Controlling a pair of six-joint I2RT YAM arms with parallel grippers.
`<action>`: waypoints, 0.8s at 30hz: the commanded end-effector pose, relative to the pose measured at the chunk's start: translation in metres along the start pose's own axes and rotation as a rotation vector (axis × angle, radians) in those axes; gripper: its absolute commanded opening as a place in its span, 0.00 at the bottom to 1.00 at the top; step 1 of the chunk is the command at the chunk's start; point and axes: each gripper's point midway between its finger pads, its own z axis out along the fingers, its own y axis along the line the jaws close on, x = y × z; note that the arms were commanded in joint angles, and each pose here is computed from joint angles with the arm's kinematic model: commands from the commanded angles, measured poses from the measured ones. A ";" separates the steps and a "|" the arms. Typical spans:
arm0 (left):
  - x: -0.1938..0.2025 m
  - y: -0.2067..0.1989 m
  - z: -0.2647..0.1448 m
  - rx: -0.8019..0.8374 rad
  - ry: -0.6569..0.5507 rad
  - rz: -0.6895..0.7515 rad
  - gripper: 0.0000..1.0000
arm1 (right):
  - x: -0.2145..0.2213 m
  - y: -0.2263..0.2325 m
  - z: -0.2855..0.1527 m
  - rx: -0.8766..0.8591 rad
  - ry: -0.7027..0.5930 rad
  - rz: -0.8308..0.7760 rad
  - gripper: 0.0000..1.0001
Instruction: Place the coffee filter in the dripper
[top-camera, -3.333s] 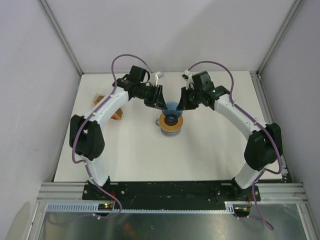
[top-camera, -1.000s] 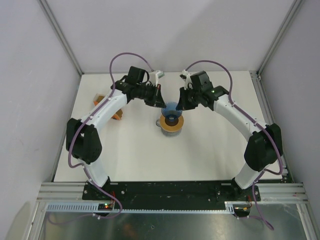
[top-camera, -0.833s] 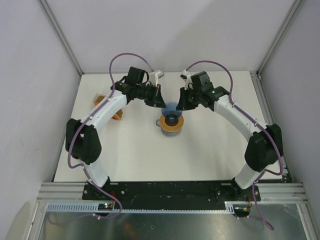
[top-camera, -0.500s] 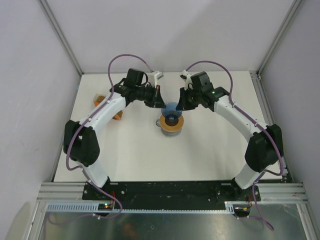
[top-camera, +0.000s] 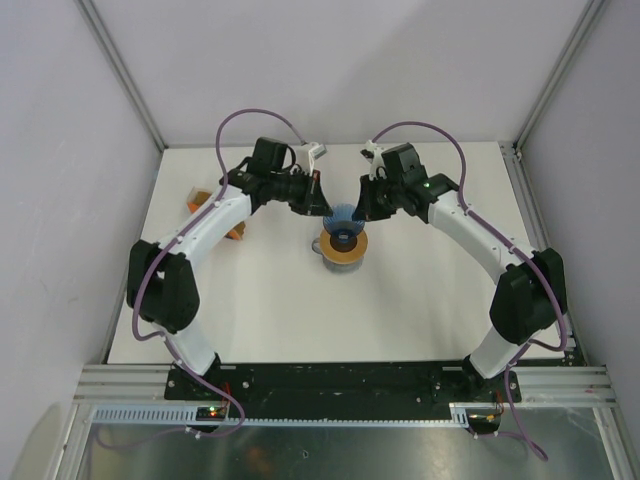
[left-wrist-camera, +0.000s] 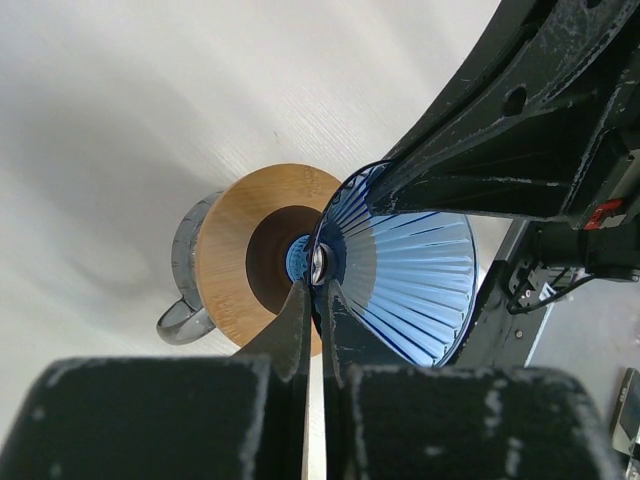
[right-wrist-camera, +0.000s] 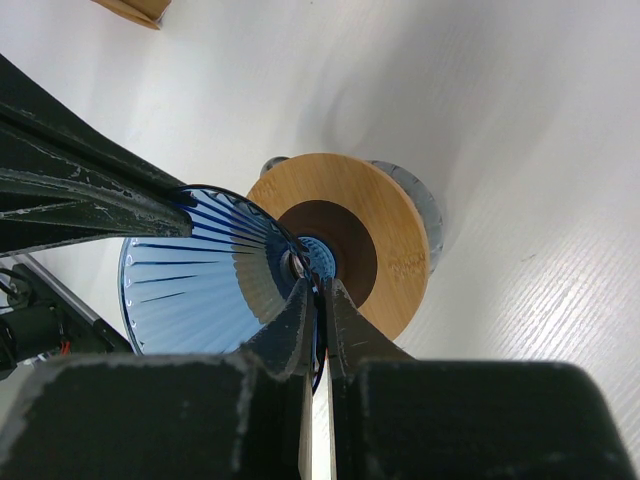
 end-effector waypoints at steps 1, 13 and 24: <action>0.125 0.042 0.023 -0.100 0.382 -0.145 0.00 | 0.066 -0.041 0.027 0.126 0.213 0.024 0.00; 0.146 0.047 0.024 -0.109 0.415 -0.169 0.00 | 0.073 -0.038 0.032 0.116 0.206 0.032 0.00; 0.148 0.051 0.026 -0.117 0.414 -0.162 0.00 | 0.071 -0.043 0.032 0.129 0.197 0.035 0.00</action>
